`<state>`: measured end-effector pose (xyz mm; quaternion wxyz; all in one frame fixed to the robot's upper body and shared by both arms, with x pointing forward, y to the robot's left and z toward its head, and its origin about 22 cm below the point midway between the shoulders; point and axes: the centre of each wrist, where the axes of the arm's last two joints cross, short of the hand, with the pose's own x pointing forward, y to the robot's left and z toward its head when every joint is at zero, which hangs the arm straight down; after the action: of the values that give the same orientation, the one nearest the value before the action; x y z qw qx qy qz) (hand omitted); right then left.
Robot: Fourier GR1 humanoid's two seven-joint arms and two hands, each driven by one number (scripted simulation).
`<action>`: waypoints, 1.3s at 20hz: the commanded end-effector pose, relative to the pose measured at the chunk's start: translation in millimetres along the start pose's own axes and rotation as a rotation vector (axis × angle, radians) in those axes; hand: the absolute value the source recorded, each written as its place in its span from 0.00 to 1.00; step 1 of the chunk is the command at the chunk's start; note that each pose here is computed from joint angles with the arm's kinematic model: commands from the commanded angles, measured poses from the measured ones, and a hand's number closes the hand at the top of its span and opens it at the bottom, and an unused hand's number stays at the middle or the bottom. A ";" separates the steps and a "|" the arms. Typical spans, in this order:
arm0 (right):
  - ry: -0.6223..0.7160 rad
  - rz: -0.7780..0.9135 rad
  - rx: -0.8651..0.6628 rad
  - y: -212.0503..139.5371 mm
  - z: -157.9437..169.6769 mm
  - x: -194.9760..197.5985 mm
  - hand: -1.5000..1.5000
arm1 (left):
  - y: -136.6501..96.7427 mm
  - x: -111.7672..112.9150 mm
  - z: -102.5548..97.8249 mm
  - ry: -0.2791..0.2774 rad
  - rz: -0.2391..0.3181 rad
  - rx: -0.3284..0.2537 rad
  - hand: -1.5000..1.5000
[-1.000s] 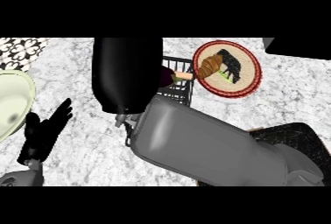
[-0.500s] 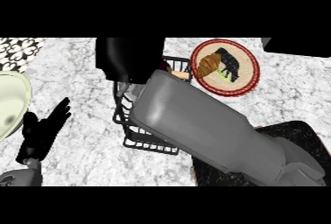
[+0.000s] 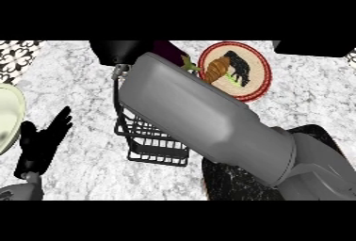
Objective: Pick the eggplant from the tray and place it in the tiered basket
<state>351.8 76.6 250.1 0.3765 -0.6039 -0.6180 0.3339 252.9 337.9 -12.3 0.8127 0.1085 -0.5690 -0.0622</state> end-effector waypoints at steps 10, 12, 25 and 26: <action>-0.057 0.238 0.174 -2.0 -17.8 7.8 1.00 | 9.8 1.1 3.3 -0.006 0.011 0.041 0.50; -0.025 0.234 0.206 -19.9 -21.8 15.2 1.00 | 0.3 -10.7 10.7 0.012 0.012 0.031 0.50; 0.334 0.120 0.506 35.5 -30.4 -24.0 0.00 | 15.3 -12.2 16.3 0.021 0.023 0.040 0.50; 0.335 0.093 0.498 34.0 -25.6 -21.5 0.00 | 5.3 -17.4 20.5 0.014 0.024 0.048 0.50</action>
<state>396.4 52.7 241.9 0.5504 -0.5605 -0.4331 0.4419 230.3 348.4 -17.2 0.8151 0.1194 -0.5651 -0.0443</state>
